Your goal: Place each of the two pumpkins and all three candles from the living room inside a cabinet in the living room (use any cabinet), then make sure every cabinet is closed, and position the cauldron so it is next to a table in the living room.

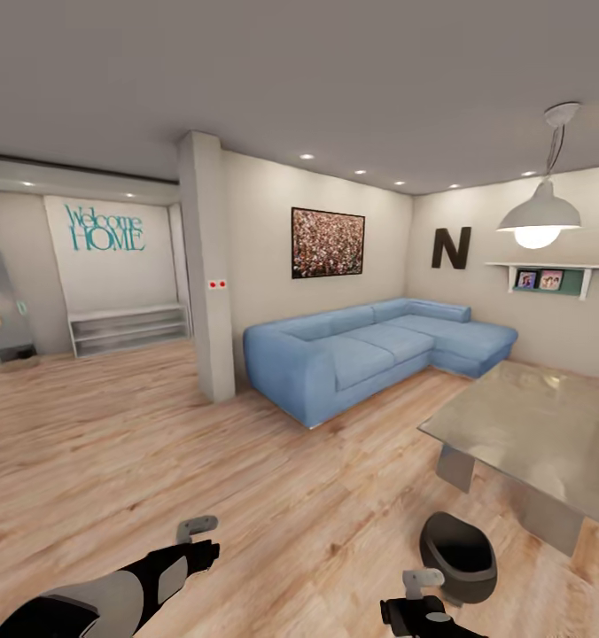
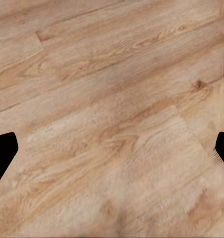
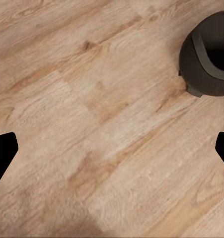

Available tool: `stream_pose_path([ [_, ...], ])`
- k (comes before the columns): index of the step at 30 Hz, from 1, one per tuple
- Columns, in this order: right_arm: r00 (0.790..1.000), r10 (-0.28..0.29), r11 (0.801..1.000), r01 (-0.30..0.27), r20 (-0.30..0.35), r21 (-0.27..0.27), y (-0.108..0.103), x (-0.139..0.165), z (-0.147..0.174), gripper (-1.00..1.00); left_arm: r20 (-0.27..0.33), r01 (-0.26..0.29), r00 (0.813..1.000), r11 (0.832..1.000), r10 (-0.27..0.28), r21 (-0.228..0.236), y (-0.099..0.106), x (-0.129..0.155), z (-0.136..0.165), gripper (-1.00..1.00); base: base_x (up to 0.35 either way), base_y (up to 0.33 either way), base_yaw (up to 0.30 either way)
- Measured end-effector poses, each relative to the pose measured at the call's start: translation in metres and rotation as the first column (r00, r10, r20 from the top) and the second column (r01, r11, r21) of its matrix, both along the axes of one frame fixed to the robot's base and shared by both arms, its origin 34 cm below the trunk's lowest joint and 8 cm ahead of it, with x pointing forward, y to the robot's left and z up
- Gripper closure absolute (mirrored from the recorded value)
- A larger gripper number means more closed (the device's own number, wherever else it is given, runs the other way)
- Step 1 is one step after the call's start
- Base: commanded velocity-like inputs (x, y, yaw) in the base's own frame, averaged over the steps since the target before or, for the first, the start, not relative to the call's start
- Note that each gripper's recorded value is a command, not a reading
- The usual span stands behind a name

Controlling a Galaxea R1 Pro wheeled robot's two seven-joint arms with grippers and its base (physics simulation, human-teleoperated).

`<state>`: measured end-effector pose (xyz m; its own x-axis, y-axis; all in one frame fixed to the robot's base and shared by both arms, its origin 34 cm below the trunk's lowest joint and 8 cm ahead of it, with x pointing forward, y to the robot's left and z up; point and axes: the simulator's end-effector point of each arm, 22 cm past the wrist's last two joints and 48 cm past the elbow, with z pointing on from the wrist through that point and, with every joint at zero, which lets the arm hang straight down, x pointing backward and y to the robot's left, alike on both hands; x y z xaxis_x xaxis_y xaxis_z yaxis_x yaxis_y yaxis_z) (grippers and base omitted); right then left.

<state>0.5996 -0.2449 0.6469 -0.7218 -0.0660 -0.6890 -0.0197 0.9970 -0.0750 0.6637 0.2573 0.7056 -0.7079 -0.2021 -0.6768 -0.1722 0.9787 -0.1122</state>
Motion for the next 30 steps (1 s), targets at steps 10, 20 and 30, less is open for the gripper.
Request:
stream_pose_path([
  [10, 1.000, 0.000, 1.000, 0.000, 0.000, 0.000, -0.0001, 0.0000, 0.0000, -1.00, 0.000, 0.000, 1.000, 1.000, 0.000, 0.000, -0.0002, 0.0000, 0.0000, -1.00, 0.314, 0.145, -0.282],
  [20, 1.000, 0.000, 1.000, 0.000, 0.000, -0.001, -0.0002, 0.0000, 0.0000, -1.00, 0.001, 0.001, 1.000, 1.000, -0.001, -0.001, -0.0010, 0.0003, 0.0002, -1.00, 0.304, 0.153, -0.282],
  [30, 1.000, -0.001, 1.000, 0.001, 0.000, -0.001, -0.0002, 0.0002, -0.0003, -1.00, 0.002, 0.001, 1.000, 1.000, -0.001, -0.001, -0.0011, 0.0006, 0.0001, -1.00, 0.204, 0.107, -0.282],
])
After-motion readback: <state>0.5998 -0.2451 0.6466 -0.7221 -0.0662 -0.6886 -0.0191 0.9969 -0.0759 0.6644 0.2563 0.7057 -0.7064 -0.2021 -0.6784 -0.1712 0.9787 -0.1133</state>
